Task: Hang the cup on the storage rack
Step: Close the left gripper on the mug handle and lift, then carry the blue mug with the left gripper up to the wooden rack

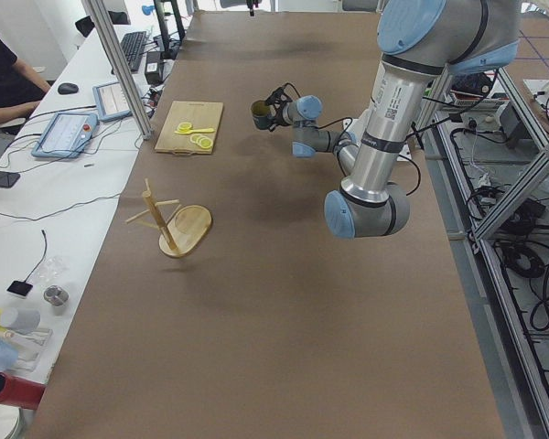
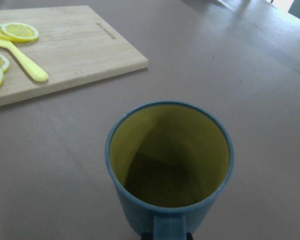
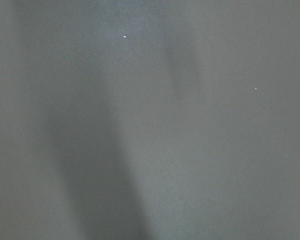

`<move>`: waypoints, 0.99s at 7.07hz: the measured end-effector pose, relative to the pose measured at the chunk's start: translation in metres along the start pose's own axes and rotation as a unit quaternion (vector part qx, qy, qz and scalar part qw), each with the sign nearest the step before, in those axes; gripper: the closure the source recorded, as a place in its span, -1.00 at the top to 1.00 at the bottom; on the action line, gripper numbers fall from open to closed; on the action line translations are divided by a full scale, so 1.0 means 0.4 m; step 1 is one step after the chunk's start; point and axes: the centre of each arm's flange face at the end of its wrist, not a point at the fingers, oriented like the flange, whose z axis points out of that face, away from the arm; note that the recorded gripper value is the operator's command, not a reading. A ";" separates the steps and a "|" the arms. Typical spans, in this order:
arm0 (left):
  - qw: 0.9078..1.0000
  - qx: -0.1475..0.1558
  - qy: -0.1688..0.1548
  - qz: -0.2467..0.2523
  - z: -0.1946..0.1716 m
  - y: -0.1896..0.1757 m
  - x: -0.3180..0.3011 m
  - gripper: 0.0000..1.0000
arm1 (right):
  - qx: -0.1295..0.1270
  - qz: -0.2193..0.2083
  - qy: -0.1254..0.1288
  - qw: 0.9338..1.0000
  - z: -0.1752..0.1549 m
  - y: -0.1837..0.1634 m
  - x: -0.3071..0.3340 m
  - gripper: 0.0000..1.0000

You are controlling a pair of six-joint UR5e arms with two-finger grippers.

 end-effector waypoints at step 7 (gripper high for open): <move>0.888 0.106 -0.009 -0.448 -0.229 -0.423 -0.461 -1.00 | 0.001 0.009 -0.010 1.000 -0.006 0.069 0.011 1.00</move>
